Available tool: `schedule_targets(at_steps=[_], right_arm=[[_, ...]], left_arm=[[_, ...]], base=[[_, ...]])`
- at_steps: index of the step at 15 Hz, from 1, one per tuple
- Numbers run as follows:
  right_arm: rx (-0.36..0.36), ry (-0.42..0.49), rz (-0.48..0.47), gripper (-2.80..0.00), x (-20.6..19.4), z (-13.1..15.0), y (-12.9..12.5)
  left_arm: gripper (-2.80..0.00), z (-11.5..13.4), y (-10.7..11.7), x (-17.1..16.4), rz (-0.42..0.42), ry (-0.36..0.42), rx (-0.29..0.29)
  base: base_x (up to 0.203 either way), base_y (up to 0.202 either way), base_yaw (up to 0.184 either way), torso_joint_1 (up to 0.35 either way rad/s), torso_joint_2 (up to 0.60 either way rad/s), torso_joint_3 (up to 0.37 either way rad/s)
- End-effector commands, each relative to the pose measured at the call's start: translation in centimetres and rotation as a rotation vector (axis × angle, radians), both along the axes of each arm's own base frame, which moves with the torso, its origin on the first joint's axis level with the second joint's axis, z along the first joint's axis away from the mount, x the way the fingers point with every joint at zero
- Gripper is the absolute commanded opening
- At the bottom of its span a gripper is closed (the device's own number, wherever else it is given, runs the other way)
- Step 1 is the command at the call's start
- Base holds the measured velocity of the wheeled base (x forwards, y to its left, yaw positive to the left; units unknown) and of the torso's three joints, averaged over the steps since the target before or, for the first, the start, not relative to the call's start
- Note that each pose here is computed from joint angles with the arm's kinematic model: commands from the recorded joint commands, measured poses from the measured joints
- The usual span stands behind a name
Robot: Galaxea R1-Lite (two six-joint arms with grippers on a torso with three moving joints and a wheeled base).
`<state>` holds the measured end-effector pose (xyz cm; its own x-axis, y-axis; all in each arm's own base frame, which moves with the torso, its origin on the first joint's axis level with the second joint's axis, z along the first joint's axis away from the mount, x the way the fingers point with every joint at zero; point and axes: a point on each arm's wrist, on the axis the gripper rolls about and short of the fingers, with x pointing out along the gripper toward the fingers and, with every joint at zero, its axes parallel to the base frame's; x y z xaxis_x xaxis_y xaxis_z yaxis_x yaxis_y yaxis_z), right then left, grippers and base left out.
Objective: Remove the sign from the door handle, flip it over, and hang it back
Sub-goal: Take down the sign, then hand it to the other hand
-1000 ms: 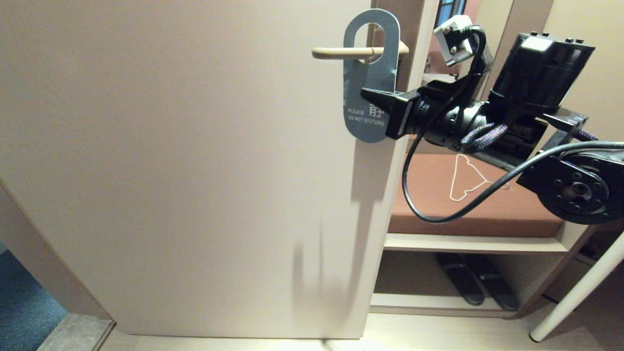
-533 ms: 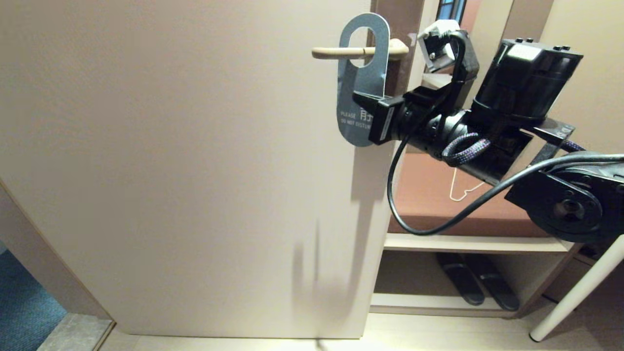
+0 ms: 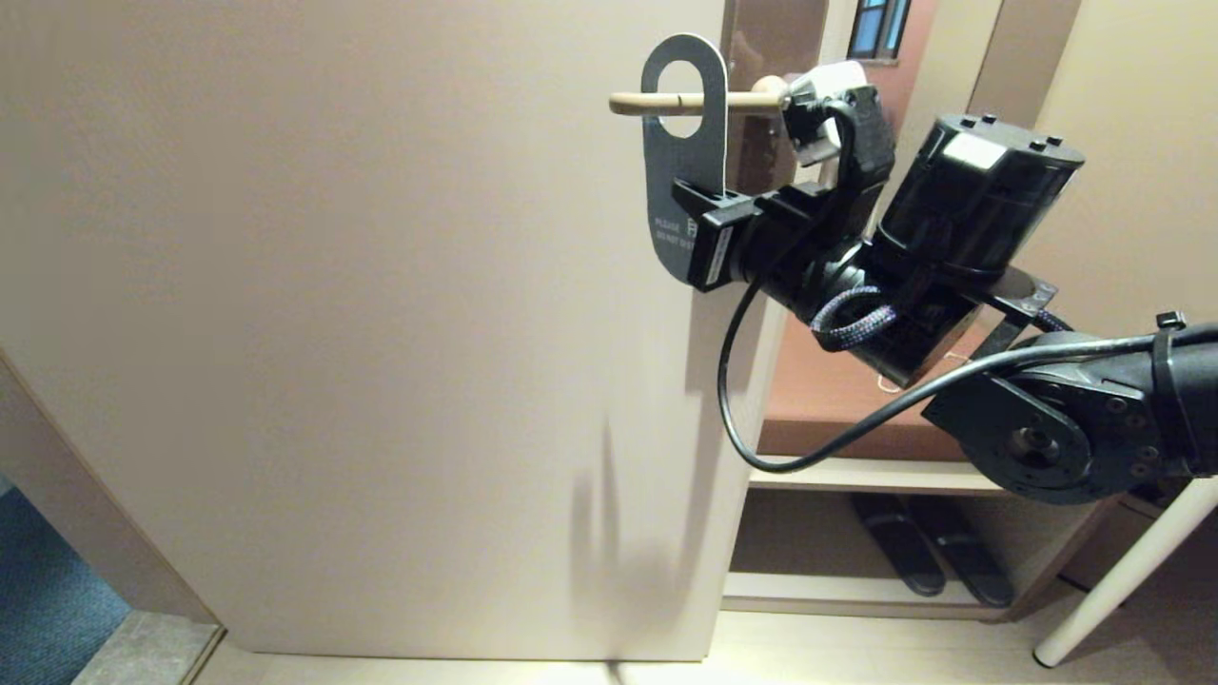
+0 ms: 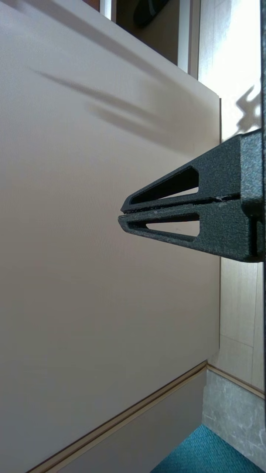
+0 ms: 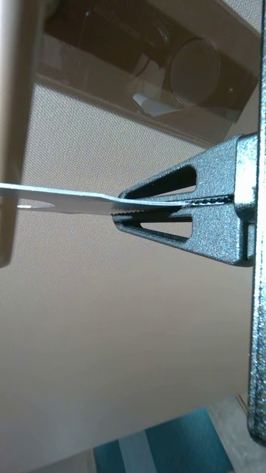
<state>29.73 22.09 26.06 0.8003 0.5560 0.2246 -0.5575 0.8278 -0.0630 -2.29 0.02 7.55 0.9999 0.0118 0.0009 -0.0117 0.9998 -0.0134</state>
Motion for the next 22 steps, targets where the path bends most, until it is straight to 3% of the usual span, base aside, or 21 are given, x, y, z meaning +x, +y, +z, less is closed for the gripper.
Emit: schedule_targets(at_steps=[1, 15, 22], right_arm=[[-0.009, -0.007, -0.002, -2.80, 0.4, -0.6, 0.4], [0.008, -0.039, 0.056, -2.80, 0.8, -1.4, 4.5], [0.006, -0.072, 0.071, -2.80, 0.2, -1.2, 4.5]], left_arm=[[-2.80, 0.0, 0.0, 0.0, 0.001, 0.001, 0.000], [-2.80, 0.0, 0.0, 0.0, 0.001, 0.001, 0.000], [-2.80, 0.0, 0.0, 0.0, 0.001, 0.001, 0.000]], base=[[0.000, 0.000, 0.000, 0.000, 0.00, 0.000], [0.000, 0.000, 0.000, 0.000, 0.00, 0.000], [0.000, 0.000, 0.000, 0.000, 0.00, 0.000]])
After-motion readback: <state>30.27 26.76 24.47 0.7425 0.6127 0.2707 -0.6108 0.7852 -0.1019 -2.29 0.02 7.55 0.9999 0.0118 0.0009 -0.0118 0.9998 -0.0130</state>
